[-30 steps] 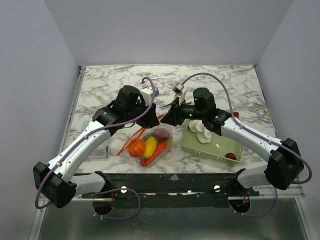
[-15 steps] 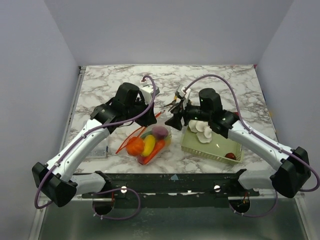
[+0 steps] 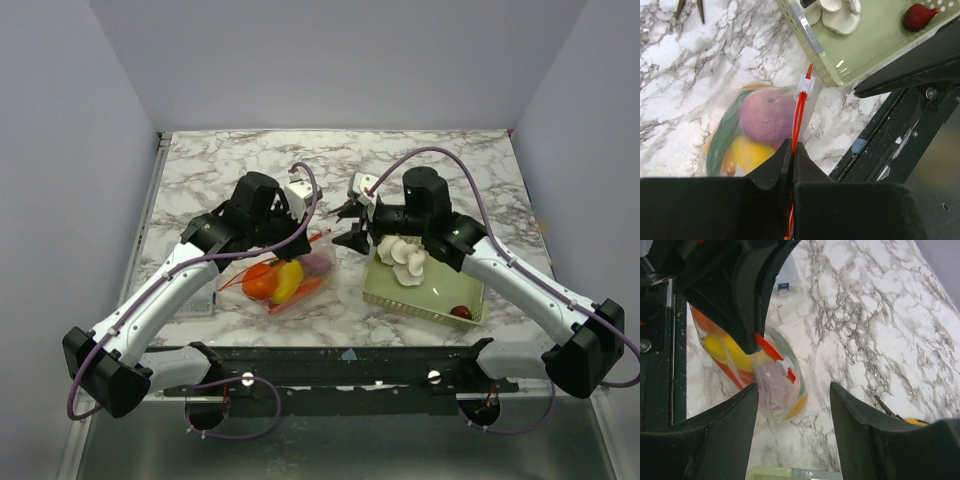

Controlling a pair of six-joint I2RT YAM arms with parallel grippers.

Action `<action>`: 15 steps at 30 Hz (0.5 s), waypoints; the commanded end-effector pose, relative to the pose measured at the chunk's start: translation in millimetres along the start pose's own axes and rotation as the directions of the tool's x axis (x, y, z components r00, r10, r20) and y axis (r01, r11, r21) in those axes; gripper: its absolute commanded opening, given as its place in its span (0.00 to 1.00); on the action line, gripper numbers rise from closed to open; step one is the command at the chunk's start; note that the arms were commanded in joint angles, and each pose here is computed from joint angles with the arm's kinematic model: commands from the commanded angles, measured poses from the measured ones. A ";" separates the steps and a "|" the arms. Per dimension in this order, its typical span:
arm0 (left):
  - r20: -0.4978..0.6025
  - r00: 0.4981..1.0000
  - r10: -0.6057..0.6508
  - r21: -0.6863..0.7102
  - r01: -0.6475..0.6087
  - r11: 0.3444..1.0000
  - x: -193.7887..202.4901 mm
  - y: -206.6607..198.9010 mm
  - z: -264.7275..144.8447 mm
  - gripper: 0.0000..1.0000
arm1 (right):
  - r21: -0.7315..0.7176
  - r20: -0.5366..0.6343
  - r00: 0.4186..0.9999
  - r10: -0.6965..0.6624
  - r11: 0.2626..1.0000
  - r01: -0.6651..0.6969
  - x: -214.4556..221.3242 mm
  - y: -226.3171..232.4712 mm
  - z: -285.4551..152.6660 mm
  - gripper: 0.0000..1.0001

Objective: Place the food in the zip-top bag and seal the zipper
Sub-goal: Adjust the zipper food storage bag at the center of the board.

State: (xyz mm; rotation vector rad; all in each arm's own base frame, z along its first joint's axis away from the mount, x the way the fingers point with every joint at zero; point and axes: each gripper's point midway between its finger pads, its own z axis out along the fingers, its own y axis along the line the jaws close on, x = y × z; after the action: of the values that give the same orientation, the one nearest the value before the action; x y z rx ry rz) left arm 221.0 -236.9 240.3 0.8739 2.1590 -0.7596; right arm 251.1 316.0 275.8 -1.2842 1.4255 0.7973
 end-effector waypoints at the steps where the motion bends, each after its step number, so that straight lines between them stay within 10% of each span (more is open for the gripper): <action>1: 0.020 0.999 0.032 0.046 -0.033 0.998 5.7 -6.3 8.3 0.00 | -0.080 -0.032 0.992 -0.122 0.990 0.120 5.0 8.9 -4.3 0.61; 15: 0.075 0.996 0.049 0.103 -0.056 0.993 0.0 -18.4 3.0 0.00 | -0.271 -0.039 0.980 -0.197 0.946 0.180 1.9 28.3 2.1 0.49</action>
State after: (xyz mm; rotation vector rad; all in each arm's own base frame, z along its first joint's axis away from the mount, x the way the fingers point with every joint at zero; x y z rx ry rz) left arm 212.9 -243.5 232.0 0.9046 2.1152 -0.8223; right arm 234.8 321.1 275.5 -1.5693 1.2720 0.8011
